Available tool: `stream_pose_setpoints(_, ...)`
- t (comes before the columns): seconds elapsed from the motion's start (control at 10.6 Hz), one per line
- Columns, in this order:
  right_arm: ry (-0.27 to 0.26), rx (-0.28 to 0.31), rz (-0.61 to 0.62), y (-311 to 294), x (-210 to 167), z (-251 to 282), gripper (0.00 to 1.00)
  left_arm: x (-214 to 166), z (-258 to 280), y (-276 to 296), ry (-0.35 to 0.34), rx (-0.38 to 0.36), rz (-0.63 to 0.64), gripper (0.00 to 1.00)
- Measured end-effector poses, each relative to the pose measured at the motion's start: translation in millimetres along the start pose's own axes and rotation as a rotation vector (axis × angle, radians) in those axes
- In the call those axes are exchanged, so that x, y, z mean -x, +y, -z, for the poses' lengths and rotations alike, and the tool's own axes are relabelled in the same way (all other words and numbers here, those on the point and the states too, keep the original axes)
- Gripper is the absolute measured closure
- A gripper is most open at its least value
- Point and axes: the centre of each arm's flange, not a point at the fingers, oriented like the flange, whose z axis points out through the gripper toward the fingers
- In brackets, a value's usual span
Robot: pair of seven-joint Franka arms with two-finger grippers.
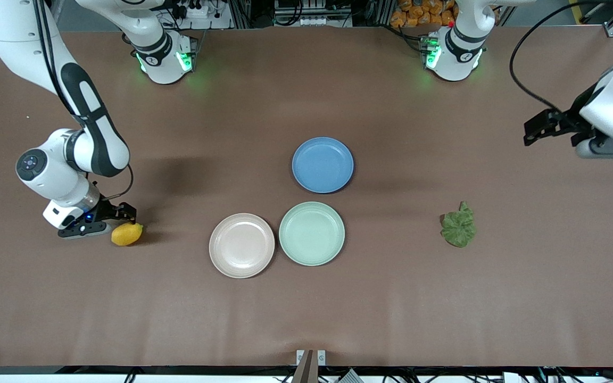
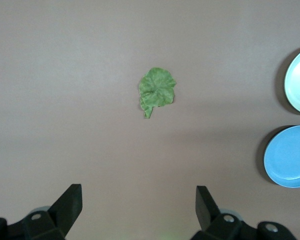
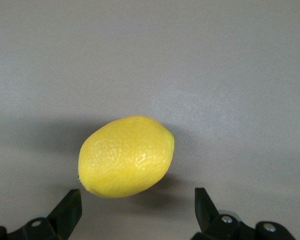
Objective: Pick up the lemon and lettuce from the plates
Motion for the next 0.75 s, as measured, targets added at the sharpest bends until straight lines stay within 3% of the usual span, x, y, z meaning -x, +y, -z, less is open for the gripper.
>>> stream_pose_setpoints(0.75,0.012,-0.013,0.014,-15,16,26,0.00,13,28,-10,0.032,0.003,-0.020,0.00)
